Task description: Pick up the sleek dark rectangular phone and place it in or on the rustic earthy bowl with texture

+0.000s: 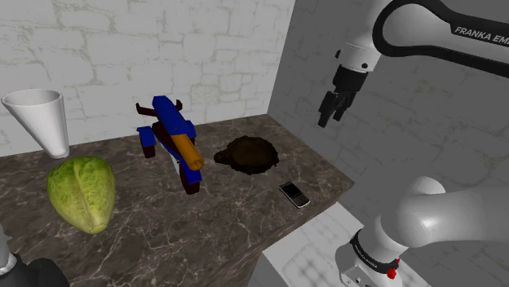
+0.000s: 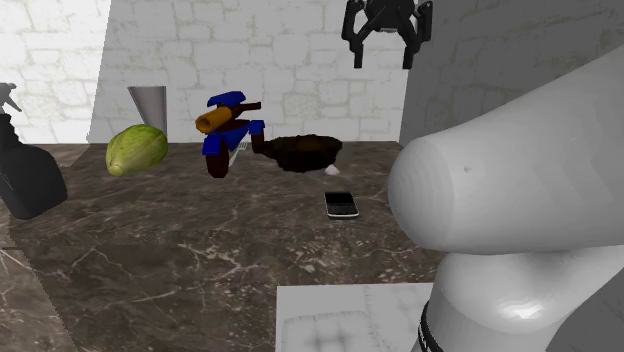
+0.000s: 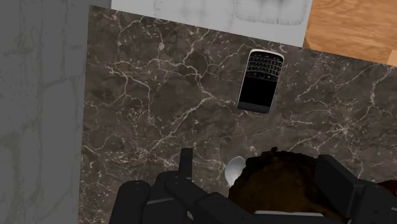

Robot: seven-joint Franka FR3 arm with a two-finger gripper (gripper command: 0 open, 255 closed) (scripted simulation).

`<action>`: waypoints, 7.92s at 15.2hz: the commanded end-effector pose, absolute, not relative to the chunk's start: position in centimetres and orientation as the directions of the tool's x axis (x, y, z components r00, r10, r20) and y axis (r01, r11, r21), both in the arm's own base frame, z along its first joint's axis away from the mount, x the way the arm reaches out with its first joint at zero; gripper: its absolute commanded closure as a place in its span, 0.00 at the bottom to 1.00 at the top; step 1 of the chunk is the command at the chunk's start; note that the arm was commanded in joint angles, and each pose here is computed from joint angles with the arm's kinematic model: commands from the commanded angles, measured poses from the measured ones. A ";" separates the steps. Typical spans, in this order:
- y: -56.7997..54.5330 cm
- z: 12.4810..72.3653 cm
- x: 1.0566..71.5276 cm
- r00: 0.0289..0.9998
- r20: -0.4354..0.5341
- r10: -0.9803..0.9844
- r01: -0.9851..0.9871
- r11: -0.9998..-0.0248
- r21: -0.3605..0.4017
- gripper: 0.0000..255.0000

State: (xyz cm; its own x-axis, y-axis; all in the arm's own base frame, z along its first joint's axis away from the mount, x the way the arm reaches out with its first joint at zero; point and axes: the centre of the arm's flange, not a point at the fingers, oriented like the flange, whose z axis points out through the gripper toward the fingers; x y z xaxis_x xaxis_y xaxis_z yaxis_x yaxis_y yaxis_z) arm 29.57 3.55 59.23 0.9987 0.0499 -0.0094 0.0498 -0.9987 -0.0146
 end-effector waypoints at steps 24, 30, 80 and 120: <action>10.0 34.4 28.4 0.997 -0.027 0.068 0.066 -0.996 -0.058 0.00; 10.0 33.1 28.3 0.997 -0.027 0.068 0.066 -0.996 -0.058 0.00; 11.2 50.5 32.1 0.997 -0.027 0.068 0.066 -0.996 -0.058 1.00; 16.2 43.3 47.8 0.997 -0.027 0.068 0.066 -0.996 -0.058 0.00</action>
State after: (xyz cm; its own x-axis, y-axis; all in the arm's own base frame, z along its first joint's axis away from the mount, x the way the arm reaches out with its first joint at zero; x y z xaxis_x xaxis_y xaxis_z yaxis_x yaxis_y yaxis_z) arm 47.77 16.15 43.34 0.9973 0.0680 -0.0270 0.0664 -0.9961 -0.0576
